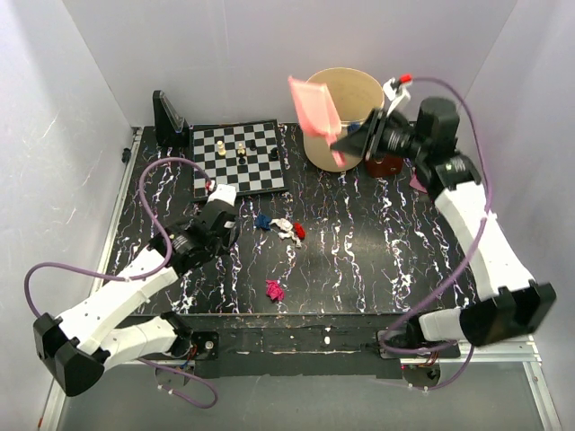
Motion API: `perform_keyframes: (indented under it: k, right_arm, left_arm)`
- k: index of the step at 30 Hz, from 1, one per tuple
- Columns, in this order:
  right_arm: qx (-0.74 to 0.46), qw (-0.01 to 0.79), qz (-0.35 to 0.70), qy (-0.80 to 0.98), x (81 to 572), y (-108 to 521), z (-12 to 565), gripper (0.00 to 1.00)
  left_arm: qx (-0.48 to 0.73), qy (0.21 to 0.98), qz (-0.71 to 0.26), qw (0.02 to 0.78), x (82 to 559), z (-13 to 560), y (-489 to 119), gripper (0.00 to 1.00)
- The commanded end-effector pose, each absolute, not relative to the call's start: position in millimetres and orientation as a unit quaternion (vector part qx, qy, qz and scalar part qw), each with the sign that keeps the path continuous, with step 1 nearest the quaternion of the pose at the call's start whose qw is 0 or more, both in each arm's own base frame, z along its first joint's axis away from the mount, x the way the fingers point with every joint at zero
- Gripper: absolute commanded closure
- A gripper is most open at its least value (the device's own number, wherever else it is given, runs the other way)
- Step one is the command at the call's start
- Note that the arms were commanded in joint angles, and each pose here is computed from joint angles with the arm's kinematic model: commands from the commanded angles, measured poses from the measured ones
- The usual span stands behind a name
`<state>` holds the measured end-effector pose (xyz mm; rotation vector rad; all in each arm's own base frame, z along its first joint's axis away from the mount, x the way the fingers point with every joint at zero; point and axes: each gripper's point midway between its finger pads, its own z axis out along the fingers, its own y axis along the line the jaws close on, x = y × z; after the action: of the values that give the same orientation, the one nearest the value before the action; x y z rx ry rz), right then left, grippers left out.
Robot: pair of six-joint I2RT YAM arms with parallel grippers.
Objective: Sweep away the paper scraps from the table
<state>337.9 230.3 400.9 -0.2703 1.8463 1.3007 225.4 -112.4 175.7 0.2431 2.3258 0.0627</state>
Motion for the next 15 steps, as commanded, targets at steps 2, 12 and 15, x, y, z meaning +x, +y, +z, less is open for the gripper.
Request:
perform_keyframes:
  k: [2,12,15]
  right_arm:
    - [-0.075,0.363,0.372,0.851,290.2,201.1,261.9,0.99]
    - [-0.082,0.278,0.227,0.93,217.3,180.2,154.3,0.99]
    - [-0.079,0.273,0.2,0.938,210.4,171.4,141.8,0.99]
  left_arm:
    - [0.123,0.902,0.059,0.41,248.9,189.0,-116.7,1.0]
    - [0.212,0.894,0.197,0.343,300.7,180.3,-129.5,1.0]
    - [0.225,0.895,0.218,0.316,312.1,169.3,-136.8,1.0]
